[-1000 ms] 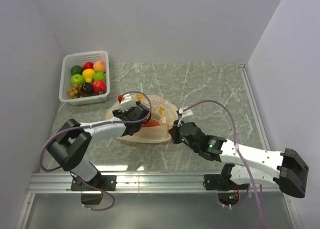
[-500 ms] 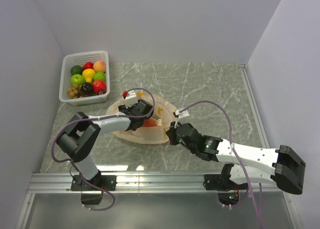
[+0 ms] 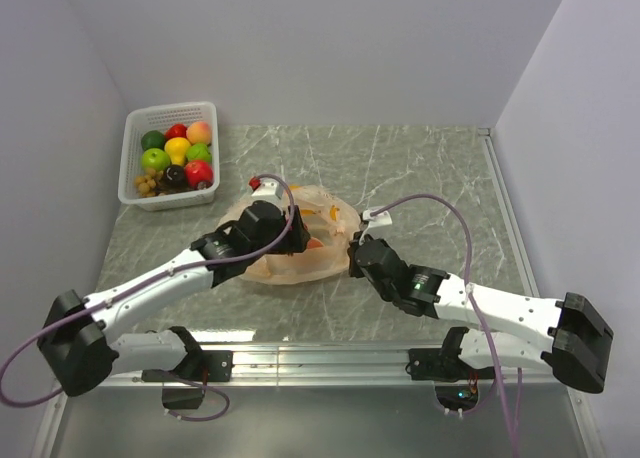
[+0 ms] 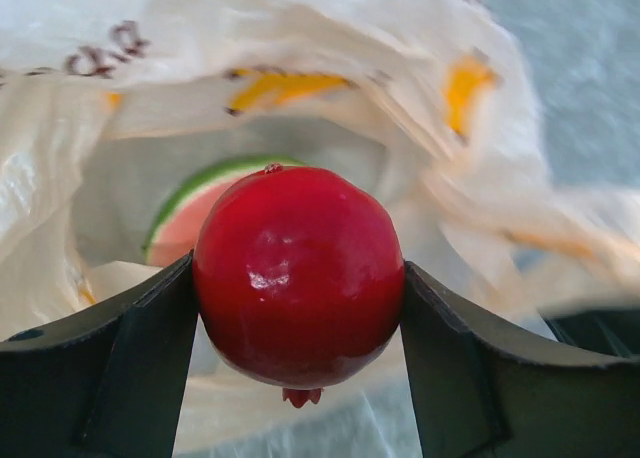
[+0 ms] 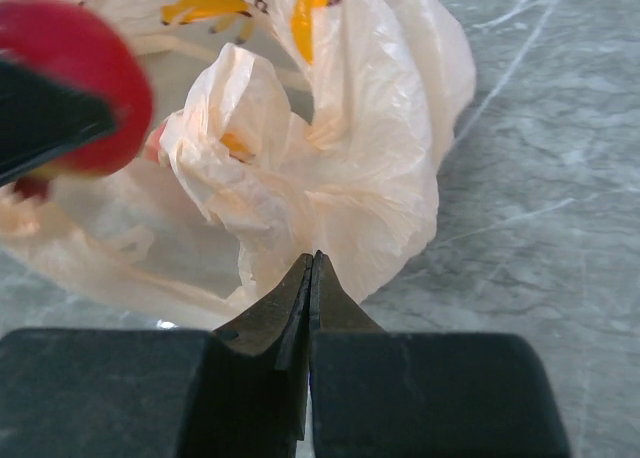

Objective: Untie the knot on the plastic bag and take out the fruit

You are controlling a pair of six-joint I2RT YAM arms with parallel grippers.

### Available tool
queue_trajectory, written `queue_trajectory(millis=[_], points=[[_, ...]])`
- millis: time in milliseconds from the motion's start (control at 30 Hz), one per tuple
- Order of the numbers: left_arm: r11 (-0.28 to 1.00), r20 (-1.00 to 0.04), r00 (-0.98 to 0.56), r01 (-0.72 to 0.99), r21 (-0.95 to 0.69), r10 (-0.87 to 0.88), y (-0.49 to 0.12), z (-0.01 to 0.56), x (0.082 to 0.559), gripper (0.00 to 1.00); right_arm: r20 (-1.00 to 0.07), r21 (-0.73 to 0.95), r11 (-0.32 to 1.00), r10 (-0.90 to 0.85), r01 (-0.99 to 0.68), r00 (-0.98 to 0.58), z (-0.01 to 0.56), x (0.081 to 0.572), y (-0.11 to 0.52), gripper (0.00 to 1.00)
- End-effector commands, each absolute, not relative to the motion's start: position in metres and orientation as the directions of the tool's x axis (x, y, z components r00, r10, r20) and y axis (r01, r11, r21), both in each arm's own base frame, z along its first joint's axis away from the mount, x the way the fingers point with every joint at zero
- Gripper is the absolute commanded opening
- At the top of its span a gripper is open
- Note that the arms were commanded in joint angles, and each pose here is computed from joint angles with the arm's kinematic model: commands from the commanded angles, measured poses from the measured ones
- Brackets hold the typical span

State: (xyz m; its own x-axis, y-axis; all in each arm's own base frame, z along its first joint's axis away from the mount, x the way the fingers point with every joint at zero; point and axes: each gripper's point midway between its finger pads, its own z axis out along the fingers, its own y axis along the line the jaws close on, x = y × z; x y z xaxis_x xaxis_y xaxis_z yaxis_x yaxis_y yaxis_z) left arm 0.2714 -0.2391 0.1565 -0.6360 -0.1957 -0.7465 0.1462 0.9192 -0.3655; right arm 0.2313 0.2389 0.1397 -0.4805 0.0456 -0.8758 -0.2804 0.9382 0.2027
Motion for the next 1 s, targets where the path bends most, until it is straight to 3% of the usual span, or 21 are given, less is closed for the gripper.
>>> queue_trajectory(millis=[0,133,267,433,533,667,767,800,967], points=[[0.839,-0.735,-0.667,0.327,-0.435,-0.122,-0.257,0.189,0.247,0.29,-0.894,0.217,0.948,0.097,-0.232,-0.436,0.165,0.24,0.231,0.0],[0.839,-0.778,-0.555,0.241,-0.489,-0.294,-0.214,0.25,0.296,0.27,-0.884,0.226,0.945,0.097,-0.236,-0.457,0.155,0.235,0.228,0.0],[0.887,-0.818,-0.374,-0.033,-0.46,-0.438,-0.128,0.289,0.368,0.26,-0.878,0.235,0.937,0.091,-0.257,-0.471,0.152,0.23,0.23,0.0],[0.834,-0.814,-0.255,-0.356,-0.422,-0.521,-0.022,0.263,0.459,0.31,-0.877,0.234,0.928,0.073,-0.29,-0.475,0.155,0.229,0.235,0.0],[0.793,-0.791,-0.274,-0.473,-0.385,-0.547,0.023,0.221,0.498,0.35,-0.876,0.242,0.918,0.067,-0.314,-0.478,0.158,0.227,0.24,0.0],[0.756,-0.806,-0.226,-0.546,-0.361,-0.547,0.067,0.211,0.535,0.52,-0.878,0.244,0.903,0.051,-0.352,-0.477,0.161,0.224,0.246,0.0],[0.741,-0.804,-0.219,-0.57,-0.354,-0.552,0.086,0.204,0.547,0.83,-0.875,0.24,0.903,0.043,-0.357,-0.481,0.16,0.224,0.247,0.0],[0.741,-0.806,-0.216,-0.571,-0.354,-0.551,0.088,0.208,0.547,0.99,-0.875,0.238,0.902,0.038,-0.361,-0.483,0.16,0.223,0.248,0.0],[0.755,-0.799,-0.208,-0.522,-0.397,-0.564,0.074,0.229,0.524,0.99,-0.887,0.216,0.906,0.025,-0.365,-0.461,0.165,0.224,0.242,0.0]])
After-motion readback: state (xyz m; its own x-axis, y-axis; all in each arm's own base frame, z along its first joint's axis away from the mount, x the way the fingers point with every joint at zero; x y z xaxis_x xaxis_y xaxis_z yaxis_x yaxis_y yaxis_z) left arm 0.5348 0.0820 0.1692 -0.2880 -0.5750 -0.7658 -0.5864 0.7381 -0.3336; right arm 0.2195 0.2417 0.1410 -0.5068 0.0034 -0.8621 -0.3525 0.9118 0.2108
